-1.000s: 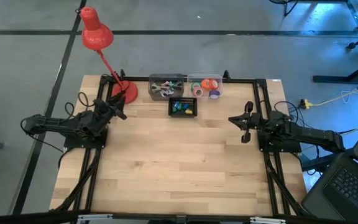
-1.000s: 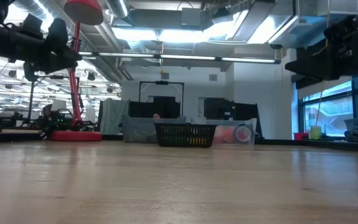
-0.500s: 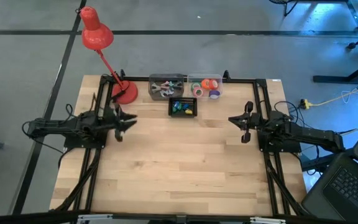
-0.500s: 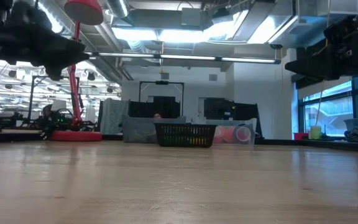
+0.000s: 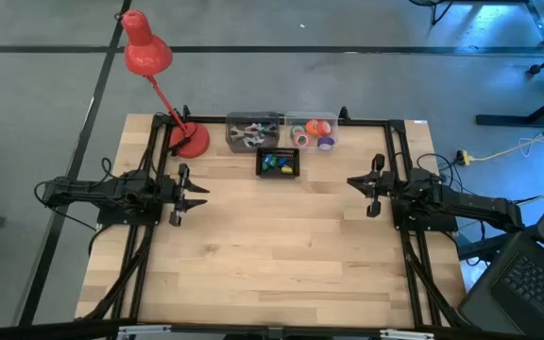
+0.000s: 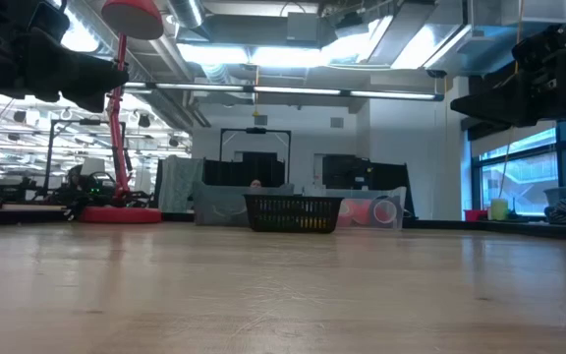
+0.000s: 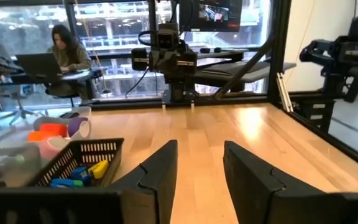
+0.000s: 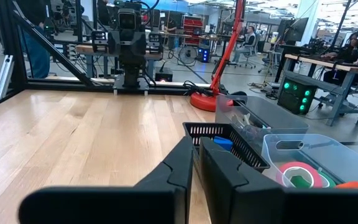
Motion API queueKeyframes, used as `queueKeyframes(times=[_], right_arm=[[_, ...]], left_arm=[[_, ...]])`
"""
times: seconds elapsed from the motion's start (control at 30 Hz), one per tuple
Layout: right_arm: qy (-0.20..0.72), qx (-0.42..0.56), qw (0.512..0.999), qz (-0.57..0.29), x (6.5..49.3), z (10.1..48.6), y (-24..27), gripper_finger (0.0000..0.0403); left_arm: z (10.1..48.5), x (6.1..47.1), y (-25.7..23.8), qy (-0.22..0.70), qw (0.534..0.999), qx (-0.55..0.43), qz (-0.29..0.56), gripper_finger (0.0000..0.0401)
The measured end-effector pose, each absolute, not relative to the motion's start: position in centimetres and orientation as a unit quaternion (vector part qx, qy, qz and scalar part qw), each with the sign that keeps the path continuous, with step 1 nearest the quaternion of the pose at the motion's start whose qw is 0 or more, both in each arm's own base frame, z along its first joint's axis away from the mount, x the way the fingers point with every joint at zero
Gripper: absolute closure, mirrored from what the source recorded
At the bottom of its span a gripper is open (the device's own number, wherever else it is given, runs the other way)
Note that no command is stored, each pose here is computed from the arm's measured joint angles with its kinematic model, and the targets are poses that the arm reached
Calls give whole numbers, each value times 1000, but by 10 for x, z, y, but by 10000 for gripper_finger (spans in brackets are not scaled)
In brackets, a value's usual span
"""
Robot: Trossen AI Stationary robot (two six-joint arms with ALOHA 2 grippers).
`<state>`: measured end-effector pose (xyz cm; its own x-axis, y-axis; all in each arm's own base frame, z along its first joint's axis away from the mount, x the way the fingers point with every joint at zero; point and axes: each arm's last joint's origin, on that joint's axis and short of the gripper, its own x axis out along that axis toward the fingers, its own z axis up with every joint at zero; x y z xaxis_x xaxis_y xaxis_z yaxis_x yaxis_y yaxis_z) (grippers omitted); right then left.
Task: Pick and place Stapler, Stapler remover, tape
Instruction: Return to Home Position
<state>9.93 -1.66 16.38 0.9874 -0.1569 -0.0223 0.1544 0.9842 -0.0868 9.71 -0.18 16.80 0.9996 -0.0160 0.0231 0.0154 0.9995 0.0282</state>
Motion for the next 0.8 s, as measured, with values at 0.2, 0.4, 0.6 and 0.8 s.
queueKeyframes(times=[0.2, 0.4, 0.6, 0.8], right_arm=[[15, -42, 996, -78, 99, 164, -17, 369], [15, -42, 996, -78, 99, 164, -17, 369], [14, -42, 996, -78, 99, 164, -17, 369], [14, -42, 996, -78, 99, 164, -17, 369]], left_arm=[[168, 97, -1, -13, 1000, 6, -3, 277], [168, 97, -1, -13, 1000, 7, -2, 281], [168, 97, -1, -13, 1000, 6, -2, 282], [168, 97, -1, -13, 1000, 7, -2, 278]])
